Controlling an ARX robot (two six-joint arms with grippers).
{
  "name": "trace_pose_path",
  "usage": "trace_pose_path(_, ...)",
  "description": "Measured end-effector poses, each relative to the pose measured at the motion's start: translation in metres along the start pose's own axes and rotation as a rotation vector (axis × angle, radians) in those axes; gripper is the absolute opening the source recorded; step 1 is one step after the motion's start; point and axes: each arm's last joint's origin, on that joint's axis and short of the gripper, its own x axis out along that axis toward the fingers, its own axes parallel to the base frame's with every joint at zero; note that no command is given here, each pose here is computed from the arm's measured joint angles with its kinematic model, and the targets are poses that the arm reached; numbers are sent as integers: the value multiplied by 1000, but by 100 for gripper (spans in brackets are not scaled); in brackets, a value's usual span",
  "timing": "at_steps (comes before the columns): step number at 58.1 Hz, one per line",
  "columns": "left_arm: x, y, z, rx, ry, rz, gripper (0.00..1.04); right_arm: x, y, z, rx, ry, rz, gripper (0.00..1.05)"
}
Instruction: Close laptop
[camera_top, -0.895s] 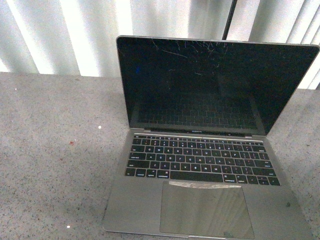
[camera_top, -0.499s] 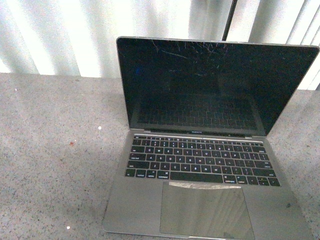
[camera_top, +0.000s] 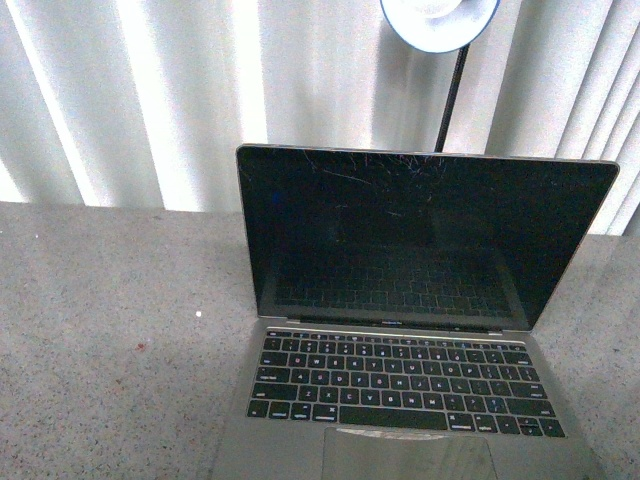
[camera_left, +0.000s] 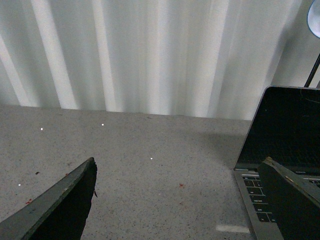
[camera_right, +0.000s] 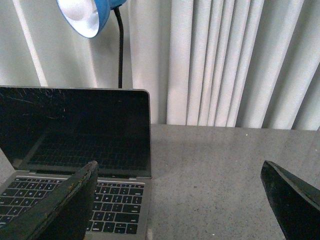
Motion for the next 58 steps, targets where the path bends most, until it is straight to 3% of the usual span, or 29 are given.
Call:
trace_pose_path(19,0,0,0,-11,8,10,98,0,0,0,0,0,0,97)
trace_pose_path(25,9,-2,-4,-131,96,69,98,5,1,1,90,207,0,97)
trace_pose_path(31,29,-8,9,-162,59,-42,98,26,4,15,68,248,101,97)
trace_pose_path(41,83,-27,51,-84,-49,-226,98,77,0,43,-117,188,207,97)
trace_pose_path(48,137,-57,64,-14,-29,-404,98,124,-5,53,-245,176,256,97)
trace_pose_path(58,208,-90,78,74,66,-447,98,178,-5,63,-358,203,333,97)
